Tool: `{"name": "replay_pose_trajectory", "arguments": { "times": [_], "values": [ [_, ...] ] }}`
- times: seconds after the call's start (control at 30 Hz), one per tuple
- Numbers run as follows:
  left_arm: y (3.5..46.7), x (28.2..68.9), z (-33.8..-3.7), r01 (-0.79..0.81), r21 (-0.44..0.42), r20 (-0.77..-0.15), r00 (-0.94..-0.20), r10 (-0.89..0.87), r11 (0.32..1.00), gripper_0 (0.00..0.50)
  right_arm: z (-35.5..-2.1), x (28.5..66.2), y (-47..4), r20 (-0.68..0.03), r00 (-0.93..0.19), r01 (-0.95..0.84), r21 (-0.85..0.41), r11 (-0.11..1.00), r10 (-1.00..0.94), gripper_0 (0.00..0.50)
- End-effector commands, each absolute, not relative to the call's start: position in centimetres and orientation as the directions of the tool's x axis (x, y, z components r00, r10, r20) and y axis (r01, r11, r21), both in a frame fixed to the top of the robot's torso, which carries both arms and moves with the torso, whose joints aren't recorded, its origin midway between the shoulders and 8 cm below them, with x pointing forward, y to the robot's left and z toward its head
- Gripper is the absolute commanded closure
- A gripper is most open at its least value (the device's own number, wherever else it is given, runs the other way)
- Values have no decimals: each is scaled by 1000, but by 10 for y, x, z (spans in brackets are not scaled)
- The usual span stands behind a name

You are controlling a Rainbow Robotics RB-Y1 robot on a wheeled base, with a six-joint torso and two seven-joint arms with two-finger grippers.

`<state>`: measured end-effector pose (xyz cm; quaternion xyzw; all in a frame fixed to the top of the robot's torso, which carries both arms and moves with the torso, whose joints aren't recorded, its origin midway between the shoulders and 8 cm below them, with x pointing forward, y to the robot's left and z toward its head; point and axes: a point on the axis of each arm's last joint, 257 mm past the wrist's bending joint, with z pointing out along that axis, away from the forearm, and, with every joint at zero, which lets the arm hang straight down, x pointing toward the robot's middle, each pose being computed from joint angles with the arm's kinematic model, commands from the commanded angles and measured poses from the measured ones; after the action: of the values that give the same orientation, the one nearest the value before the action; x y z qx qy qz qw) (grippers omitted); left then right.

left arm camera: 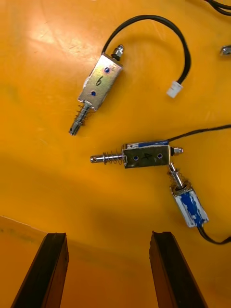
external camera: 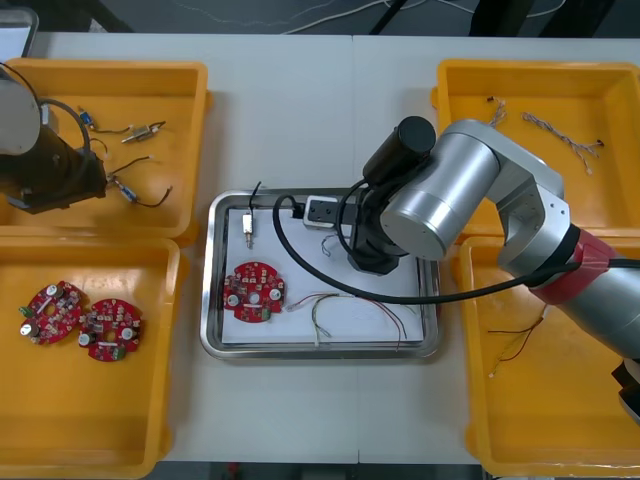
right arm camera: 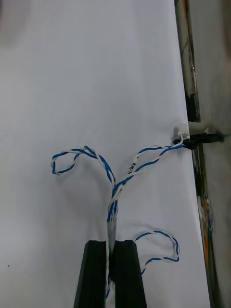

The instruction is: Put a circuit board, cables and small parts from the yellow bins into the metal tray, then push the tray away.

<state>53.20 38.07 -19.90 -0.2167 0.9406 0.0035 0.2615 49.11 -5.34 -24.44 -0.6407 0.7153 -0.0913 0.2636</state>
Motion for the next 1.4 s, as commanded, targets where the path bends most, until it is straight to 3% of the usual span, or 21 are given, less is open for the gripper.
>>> {"name": "replay_pose_trajectory", "arguments": {
  "times": [0.03, 0.1, 0.5, 1.0, 1.4],
  "values": [
    [352, 548, -176, -480, -193, -509, -697, -506, 856, 0, -224, 491, -25, -293, 12, -859, -492, 140, -956, 102],
    [347, 549, -175, -492, -202, -505, -688, -521, 847, 0, -222, 489, -23, -299, 16, -859, -493, 140, -954, 0],
    [326, 559, -173, -554, -256, -491, -631, -600, 792, 0, -216, 487, -27, -315, 3, -864, -480, 156, -949, 0],
    [320, 567, -182, -573, -278, -492, -604, -627, 771, 0, -175, 469, -51, -337, -103, -882, -404, 242, -936, 0],
    [315, 577, -191, -593, -292, -481, -587, -651, 750, 0, -148, 464, -70, -418, -324, -827, -311, 469, -849, 0]
  ]
}}
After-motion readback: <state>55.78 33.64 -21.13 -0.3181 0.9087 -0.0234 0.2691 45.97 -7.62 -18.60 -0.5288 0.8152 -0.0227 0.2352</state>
